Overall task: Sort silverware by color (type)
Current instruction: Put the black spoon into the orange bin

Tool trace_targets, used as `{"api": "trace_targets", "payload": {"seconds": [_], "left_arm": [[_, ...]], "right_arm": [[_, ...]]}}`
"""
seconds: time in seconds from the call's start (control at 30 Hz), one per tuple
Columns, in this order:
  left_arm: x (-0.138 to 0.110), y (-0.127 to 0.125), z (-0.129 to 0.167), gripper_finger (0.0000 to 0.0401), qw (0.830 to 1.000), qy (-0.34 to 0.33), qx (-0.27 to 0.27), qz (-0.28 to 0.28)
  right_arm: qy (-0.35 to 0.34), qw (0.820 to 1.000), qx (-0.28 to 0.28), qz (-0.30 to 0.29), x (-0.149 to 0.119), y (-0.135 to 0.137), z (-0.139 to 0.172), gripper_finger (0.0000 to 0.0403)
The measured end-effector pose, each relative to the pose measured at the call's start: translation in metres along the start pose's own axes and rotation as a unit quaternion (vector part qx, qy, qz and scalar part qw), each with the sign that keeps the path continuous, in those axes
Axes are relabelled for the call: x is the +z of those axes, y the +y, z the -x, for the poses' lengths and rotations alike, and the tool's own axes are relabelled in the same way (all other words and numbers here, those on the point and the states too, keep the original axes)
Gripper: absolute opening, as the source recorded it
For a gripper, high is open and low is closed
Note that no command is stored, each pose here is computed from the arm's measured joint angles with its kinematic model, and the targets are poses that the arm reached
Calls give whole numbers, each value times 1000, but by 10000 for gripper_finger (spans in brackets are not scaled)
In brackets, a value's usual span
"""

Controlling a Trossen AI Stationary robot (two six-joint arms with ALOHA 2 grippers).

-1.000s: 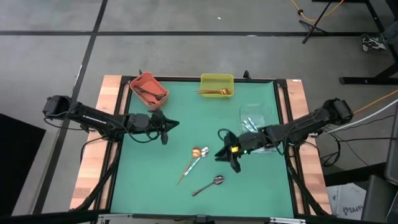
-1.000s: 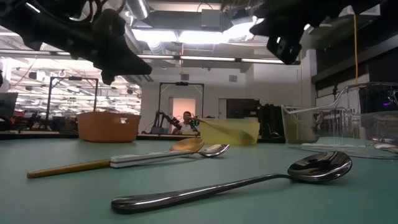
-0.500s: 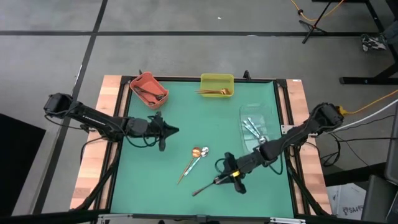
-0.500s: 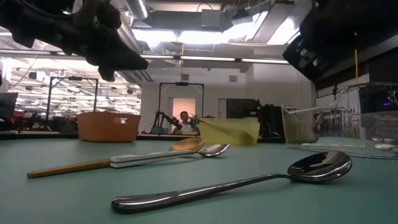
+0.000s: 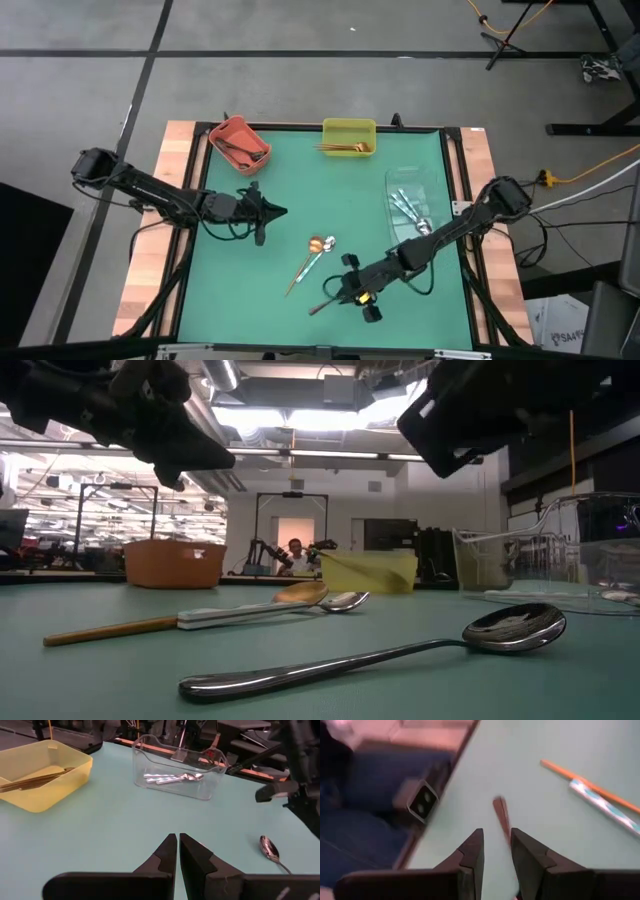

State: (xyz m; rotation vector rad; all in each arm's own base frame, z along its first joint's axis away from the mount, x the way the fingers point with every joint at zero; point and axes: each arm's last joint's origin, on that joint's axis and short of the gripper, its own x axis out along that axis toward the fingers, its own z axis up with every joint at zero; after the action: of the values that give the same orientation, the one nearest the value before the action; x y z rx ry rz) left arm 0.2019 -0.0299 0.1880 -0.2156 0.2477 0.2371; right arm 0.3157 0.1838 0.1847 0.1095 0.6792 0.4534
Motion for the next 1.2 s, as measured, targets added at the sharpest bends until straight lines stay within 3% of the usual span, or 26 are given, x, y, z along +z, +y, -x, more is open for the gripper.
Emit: {"api": "trace_targets", "payload": {"seconds": [0.17, 0.3, 0.7, 1.2], "left_arm": [[0, 0, 0, 13, 1000, 0, 1, 0], [0, 0, 0, 13, 1000, 0, 1, 0], [0, 0, 0, 13, 1000, -1, 2, 0], [0, 0, 0, 13, 1000, -1, 3, -1]], "right_arm": [[82, 996, -20, 31, 9, 2, -14, 88], [108, 993, -25, 48, 12, 2, -20, 88], [155, 985, -37, 71, -5, -3, -33, 88], [150, 984, -56, 74, -18, -9, -55, 88]]}}
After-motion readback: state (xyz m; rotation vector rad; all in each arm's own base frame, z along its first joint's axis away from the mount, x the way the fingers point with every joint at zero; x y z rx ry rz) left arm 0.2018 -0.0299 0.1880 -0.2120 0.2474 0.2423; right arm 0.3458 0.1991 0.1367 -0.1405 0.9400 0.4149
